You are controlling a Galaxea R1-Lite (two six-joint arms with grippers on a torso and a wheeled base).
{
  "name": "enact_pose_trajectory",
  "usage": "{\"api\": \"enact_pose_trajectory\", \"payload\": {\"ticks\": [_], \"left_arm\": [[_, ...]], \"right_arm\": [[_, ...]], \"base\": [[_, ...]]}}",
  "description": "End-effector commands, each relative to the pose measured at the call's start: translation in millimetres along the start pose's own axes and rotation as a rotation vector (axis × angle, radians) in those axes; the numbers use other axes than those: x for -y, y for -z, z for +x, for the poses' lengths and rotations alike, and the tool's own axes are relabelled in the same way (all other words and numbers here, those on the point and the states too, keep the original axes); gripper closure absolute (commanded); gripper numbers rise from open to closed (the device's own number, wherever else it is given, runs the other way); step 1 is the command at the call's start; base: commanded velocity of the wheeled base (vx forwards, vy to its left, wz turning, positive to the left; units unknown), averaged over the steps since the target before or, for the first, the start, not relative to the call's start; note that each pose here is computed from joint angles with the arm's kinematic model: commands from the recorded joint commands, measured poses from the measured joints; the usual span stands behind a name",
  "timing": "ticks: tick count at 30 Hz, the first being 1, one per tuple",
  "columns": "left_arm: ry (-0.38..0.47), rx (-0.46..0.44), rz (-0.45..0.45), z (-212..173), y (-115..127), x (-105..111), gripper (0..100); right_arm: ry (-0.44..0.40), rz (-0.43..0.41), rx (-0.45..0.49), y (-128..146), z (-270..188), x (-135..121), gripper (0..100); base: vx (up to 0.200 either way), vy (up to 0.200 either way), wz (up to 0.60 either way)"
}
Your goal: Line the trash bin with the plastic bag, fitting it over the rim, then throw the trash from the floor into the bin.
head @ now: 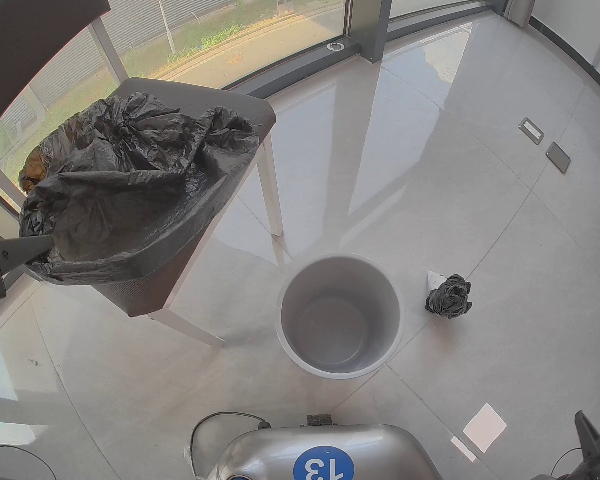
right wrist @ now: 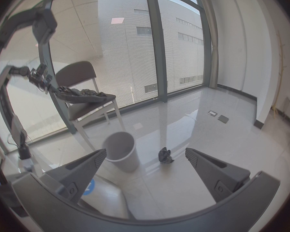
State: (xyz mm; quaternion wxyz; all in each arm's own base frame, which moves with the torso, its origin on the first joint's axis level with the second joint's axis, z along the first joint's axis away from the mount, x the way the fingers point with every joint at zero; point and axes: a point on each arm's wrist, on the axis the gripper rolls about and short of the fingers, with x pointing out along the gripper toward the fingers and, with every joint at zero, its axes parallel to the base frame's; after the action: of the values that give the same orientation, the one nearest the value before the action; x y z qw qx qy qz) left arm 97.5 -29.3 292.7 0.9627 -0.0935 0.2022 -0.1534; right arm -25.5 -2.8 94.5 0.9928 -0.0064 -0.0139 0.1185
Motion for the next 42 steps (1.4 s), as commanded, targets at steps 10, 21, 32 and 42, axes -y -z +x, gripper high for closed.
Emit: {"api": "enact_pose_trajectory", "payload": {"ticks": [10, 21, 32, 42], "left_arm": [[0.265, -0.051, 0.177, 4, -10, 37, 100], [0.36, -0.01, 0.181, 21, -33, 61, 100], [0.453, 0.033, 0.089, 23, -67, 95, 100], [0.512, 0.014, 0.102, 23, -69, 111, 100]], "right_arm": [[-0.065, 0.171, -0.384, -56, 28, 4, 0], [-0.064, 0.234, -0.496, -67, 91, -2, 0], [-0.135, 0.231, -0.53, -81, 142, -8, 0], [-0.172, 0.118, -0.508, -81, 168, -10, 0]], "base": [[0.0, 0.0, 0.0], [0.0, 0.0, 0.0], [0.0, 0.0, 0.0], [0.0, 0.0, 0.0]]}}
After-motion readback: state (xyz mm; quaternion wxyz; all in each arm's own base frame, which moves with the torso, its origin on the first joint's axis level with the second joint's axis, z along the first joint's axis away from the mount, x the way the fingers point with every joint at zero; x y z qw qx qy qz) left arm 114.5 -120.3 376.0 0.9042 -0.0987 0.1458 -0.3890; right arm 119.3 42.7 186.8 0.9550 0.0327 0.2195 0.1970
